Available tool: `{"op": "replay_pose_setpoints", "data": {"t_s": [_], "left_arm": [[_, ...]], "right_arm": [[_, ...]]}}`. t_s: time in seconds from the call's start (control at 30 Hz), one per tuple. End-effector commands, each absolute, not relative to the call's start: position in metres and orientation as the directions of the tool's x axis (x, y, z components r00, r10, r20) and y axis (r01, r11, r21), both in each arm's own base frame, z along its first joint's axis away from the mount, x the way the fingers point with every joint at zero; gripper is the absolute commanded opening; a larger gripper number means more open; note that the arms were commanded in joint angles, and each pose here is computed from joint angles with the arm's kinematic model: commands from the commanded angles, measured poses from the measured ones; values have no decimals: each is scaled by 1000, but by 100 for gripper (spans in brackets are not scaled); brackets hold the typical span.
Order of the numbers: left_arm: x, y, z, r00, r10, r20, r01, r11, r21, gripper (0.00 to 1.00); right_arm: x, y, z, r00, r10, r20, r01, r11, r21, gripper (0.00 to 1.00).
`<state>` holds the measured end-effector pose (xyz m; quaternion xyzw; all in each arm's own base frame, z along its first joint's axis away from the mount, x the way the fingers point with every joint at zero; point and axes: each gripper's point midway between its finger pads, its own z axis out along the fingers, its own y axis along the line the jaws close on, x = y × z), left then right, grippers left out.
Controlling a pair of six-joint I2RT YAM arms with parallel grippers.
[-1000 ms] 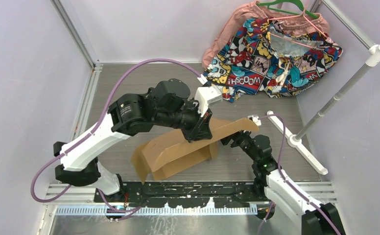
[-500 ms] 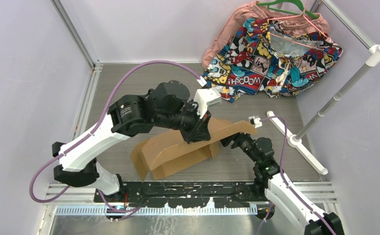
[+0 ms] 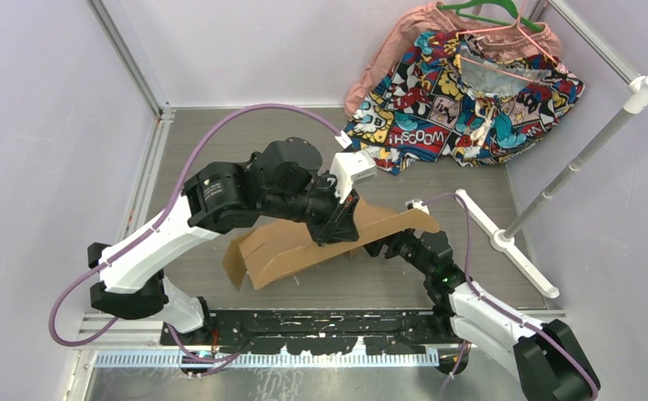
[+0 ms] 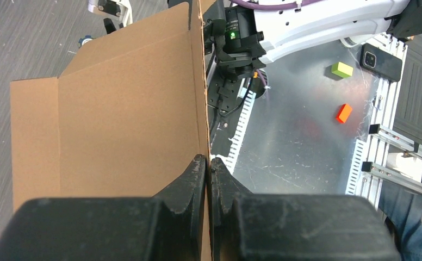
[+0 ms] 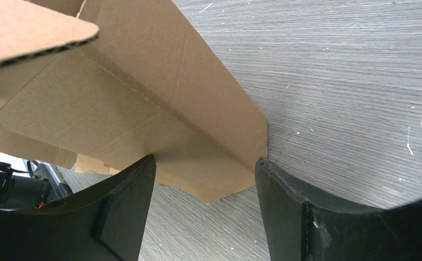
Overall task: Fold the paper box
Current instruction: Fold the paper box at the center of the board.
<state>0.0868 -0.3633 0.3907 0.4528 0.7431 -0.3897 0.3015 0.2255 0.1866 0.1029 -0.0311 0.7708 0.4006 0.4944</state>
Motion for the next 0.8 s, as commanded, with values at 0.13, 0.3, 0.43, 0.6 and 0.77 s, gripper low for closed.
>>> {"op": "replay_pose_setpoints", "data": {"t_s": [0.13, 0.3, 0.43, 0.6, 0.77], "left_arm": [[79, -363, 417, -362, 369, -856, 929, 218, -300, 8], [77, -362, 416, -370, 371, -852, 927, 216, -308, 10], [75, -360, 416, -379, 374, -846, 924, 209, -322, 12], [74, -358, 416, -384, 376, -843, 922, 206, -328, 12], [76, -356, 416, -393, 374, -840, 918, 208, -336, 13]], "right_arm": [[244, 197, 141, -370, 339, -865, -543, 677, 497, 74], [256, 203, 147, -323, 317, -892, -577, 681, 451, 74], [263, 211, 151, -296, 304, -905, -606, 673, 424, 76], [267, 221, 161, -260, 314, -913, -652, 641, 406, 79], [271, 226, 170, -231, 320, -919, -672, 631, 388, 81]]}}
